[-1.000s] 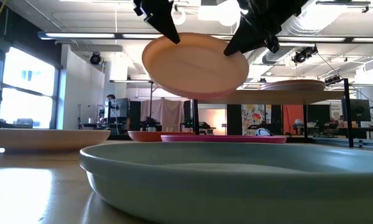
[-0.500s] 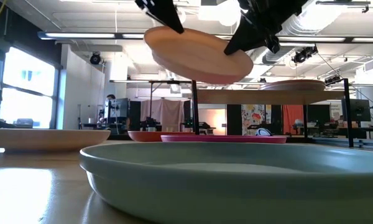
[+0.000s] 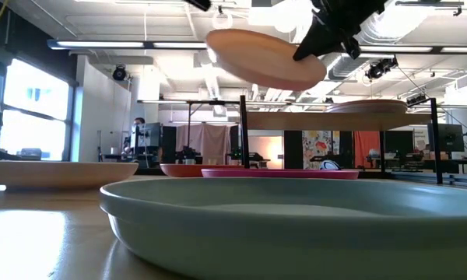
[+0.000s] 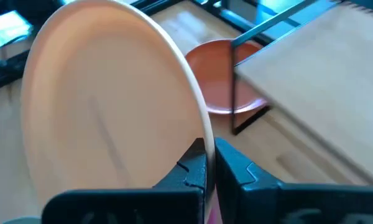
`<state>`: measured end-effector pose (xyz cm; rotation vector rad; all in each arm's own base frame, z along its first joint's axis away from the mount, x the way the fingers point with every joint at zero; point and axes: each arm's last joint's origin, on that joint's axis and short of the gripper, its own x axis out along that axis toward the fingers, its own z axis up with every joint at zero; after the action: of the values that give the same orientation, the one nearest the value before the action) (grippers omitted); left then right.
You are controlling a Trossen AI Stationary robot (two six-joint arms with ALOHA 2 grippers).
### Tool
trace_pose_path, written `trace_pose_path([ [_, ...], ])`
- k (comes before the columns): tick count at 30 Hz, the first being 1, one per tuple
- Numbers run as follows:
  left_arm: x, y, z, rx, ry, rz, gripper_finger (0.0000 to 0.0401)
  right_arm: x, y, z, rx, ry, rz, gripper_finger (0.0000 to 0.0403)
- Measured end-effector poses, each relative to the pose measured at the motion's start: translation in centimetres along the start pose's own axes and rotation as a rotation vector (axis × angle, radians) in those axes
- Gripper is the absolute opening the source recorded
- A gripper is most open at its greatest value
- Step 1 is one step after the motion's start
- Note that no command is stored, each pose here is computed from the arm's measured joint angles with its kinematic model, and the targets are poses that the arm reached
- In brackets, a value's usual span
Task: Place and stack plates onto a shelf
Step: Stack the peach plate on top of the light orange plate on the shelf
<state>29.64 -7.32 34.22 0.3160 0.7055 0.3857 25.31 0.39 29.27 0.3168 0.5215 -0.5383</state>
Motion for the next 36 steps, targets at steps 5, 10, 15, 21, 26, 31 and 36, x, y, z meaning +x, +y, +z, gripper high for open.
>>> trace_pose_path([
  [5,-1.2,-0.4,-1.0,0.031,0.058,-0.020,0.0107,-1.9,-2.8,1.3,0.065,-0.030,-0.036,0.0000],
  [10,-1.7,-0.8,-2.0,0.060,0.128,-0.022,0.0103,-4.3,-5.7,2.4,0.161,-0.084,-0.079,0.0000],
  [15,-1.2,-1.0,-3.0,0.102,0.179,-0.006,0.0101,-6.7,-8.9,2.7,0.304,-0.128,-0.154,0.0000],
  [21,-0.8,-0.4,-3.5,0.120,0.225,0.022,0.0101,-9.3,-12.0,2.3,0.485,-0.164,-0.259,0.0000],
  [26,-0.7,0.0,-3.6,0.137,0.233,0.069,0.0100,-10.8,-13.7,1.9,0.616,-0.190,-0.297,0.0000],
  [31,-0.8,0.0,-3.6,0.154,0.232,0.072,0.0101,-11.5,-15.1,1.1,0.764,-0.193,-0.406,0.0000],
  [36,-0.7,0.0,-3.6,0.163,0.232,0.071,0.0100,-11.8,-16.2,0.4,0.924,-0.185,-0.506,0.0000],
])
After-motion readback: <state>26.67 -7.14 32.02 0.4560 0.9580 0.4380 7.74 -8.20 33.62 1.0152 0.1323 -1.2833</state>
